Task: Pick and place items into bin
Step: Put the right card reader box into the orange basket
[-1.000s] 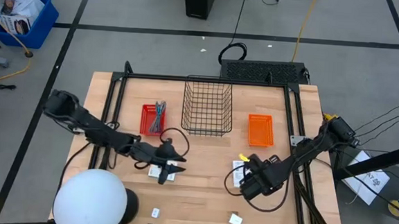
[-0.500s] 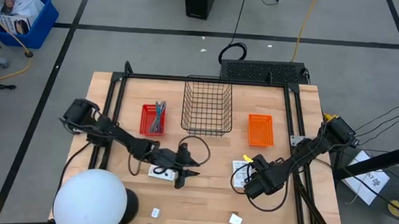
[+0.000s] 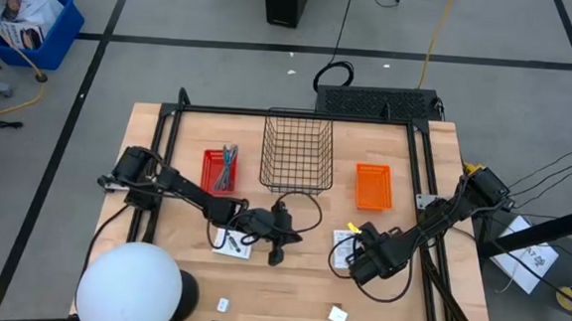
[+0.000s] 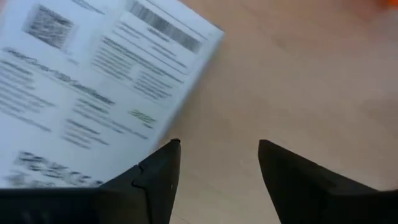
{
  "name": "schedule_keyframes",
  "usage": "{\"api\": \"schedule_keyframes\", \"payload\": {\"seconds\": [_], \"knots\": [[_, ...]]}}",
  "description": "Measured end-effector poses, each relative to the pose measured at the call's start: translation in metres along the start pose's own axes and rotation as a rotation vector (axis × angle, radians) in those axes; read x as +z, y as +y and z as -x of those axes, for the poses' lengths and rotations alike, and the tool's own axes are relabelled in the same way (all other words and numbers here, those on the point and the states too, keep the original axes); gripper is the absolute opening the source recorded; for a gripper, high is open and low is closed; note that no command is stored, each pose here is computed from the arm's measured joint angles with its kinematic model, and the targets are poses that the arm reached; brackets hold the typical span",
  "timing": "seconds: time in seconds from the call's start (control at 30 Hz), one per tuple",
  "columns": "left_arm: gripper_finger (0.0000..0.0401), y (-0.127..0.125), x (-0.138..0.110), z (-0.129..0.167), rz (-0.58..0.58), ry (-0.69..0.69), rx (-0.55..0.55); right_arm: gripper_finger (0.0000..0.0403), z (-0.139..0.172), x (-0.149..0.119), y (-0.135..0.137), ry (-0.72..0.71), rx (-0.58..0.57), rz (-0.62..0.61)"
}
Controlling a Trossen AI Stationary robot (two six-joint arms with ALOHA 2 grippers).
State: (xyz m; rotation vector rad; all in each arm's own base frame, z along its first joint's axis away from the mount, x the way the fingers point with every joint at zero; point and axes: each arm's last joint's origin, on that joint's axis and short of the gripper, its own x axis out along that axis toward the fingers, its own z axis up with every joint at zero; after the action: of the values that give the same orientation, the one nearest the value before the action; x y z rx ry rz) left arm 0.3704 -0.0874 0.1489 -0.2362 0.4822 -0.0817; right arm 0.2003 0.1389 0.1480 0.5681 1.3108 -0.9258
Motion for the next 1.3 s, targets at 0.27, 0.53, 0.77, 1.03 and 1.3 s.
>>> {"api": "schedule_keyframes", "payload": {"seconds": [0.27,0.53,0.77,1.03,1.3], "knots": [[0.0018,0.007,-0.007,-0.010,0.041,0.056,-0.049,0.0159,0.001,0.002,0.013,-0.067,0.131,0.030],[0.0010,0.009,-0.012,-0.013,0.052,0.092,-0.039,0.0130,0.001,0.014,0.025,-0.147,0.239,0.059],[0.0017,0.010,-0.014,-0.014,0.052,0.103,-0.025,0.0115,0.003,0.025,0.035,-0.212,0.325,0.096],[0.0013,0.012,-0.015,-0.014,0.052,0.104,0.004,0.0092,0.004,0.025,0.038,-0.236,0.352,0.135],[0.0008,0.029,-0.010,-0.014,0.100,0.092,0.044,0.0026,0.007,0.011,0.038,-0.227,0.371,0.145]]}}
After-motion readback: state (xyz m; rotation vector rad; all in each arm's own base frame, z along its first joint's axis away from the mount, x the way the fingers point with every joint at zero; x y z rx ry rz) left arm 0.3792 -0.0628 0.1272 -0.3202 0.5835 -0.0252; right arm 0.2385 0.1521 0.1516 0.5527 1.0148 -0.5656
